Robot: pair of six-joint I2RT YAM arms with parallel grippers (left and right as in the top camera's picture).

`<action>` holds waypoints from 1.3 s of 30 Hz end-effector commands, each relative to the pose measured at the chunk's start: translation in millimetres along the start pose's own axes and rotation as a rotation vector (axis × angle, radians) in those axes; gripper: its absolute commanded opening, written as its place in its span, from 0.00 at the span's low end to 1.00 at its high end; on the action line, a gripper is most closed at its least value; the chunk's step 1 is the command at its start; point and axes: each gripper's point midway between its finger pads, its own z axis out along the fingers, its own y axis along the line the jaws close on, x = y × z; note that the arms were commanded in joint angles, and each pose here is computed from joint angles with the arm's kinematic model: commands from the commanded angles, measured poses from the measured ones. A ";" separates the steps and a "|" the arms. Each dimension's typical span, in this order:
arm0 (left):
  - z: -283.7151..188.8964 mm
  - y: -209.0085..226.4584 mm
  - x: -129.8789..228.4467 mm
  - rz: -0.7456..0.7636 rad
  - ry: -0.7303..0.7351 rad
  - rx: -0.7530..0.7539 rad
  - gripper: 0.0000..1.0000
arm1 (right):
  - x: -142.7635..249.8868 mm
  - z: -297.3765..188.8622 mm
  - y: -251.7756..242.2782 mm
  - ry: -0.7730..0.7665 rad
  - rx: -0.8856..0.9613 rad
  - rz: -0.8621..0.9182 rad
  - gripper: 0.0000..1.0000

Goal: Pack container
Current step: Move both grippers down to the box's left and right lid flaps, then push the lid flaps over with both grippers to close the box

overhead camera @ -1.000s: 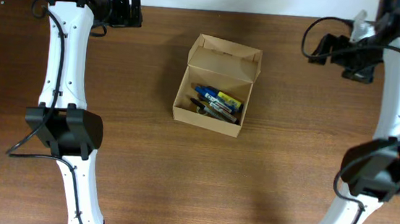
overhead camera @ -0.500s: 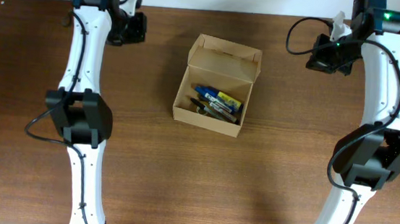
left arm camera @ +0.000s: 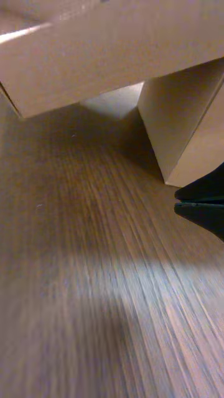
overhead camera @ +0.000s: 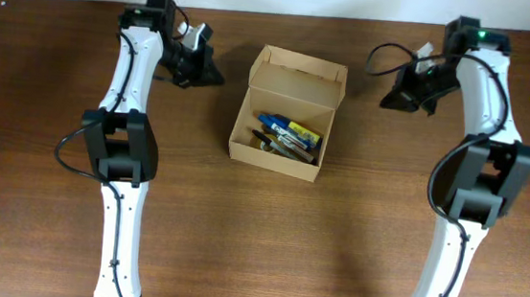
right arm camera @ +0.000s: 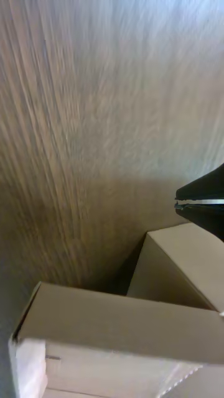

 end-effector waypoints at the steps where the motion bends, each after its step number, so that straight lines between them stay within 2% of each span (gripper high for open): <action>1: 17.5 -7.8 7.1 -0.044 0.045 0.110 0.02 | 5.6 19.9 14.8 0.063 -0.111 0.018 0.04; 11: 59.9 -13.4 23.3 -0.061 0.123 0.104 0.02 | 19.4 74.9 34.7 0.146 -0.100 -0.045 0.04; 17: 70.6 -24.3 11.8 0.008 0.081 0.118 0.02 | 14.4 87.5 58.6 0.119 -0.157 -0.120 0.04; 27: 63.2 -48.0 -19.3 0.077 -0.023 0.243 0.02 | 2.2 85.6 69.9 0.072 -0.219 -0.166 0.04; 39: 28.0 -86.4 -39.4 0.189 -0.109 0.282 0.02 | -2.3 70.7 104.1 0.051 -0.392 -0.230 0.04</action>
